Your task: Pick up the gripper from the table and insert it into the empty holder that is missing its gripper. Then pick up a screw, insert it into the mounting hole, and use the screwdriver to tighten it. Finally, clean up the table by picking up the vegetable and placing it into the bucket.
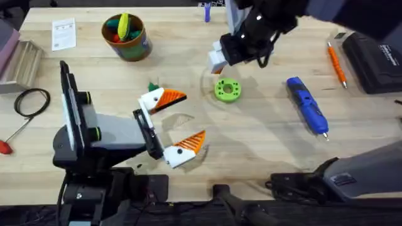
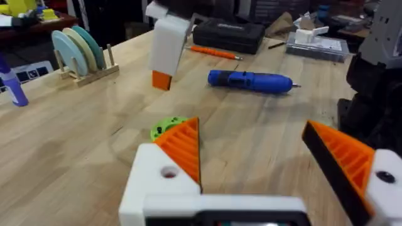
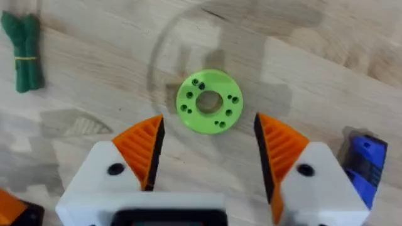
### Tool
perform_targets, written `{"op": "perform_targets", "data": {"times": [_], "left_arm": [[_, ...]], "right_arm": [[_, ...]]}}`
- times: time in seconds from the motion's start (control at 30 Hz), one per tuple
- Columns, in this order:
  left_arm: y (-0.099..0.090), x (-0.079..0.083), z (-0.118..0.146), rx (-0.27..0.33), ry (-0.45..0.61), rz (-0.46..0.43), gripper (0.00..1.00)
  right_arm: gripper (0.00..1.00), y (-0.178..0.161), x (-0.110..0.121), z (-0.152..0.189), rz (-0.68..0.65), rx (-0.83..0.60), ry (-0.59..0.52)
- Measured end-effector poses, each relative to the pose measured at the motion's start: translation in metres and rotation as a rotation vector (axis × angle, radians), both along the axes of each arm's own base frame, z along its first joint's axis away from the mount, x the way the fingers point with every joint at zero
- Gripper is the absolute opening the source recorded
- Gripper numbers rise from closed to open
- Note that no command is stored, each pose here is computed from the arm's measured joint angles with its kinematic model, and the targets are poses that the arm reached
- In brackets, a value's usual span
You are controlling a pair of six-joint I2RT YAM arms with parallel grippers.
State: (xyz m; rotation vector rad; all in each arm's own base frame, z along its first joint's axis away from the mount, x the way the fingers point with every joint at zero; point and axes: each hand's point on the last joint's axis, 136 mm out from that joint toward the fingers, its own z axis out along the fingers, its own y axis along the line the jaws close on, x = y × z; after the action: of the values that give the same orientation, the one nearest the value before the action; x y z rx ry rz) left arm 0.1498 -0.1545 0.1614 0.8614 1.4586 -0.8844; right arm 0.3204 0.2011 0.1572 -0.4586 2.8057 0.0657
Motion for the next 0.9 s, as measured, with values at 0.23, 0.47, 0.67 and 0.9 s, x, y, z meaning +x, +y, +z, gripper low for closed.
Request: {"op": "perform_targets", "data": {"times": [0.23,0.47,0.67,0.9], "left_arm": [[0.000,0.000,0.000,0.000,0.000,0.000,0.986],[0.000,0.000,0.000,0.000,0.000,0.000,0.986],[0.000,0.000,0.000,0.000,0.000,0.000,0.986],[0.000,0.000,0.000,0.000,0.000,0.000,0.986]], "right_arm": [[0.816,0.002,0.003,-0.039,-0.007,-0.049,0.076],[0.767,0.003,0.005,-0.066,-0.007,-0.089,0.132],[0.715,0.006,0.009,-0.082,-0.012,-0.097,0.146],[0.643,0.008,0.011,-0.088,-0.030,-0.094,0.149]]}}
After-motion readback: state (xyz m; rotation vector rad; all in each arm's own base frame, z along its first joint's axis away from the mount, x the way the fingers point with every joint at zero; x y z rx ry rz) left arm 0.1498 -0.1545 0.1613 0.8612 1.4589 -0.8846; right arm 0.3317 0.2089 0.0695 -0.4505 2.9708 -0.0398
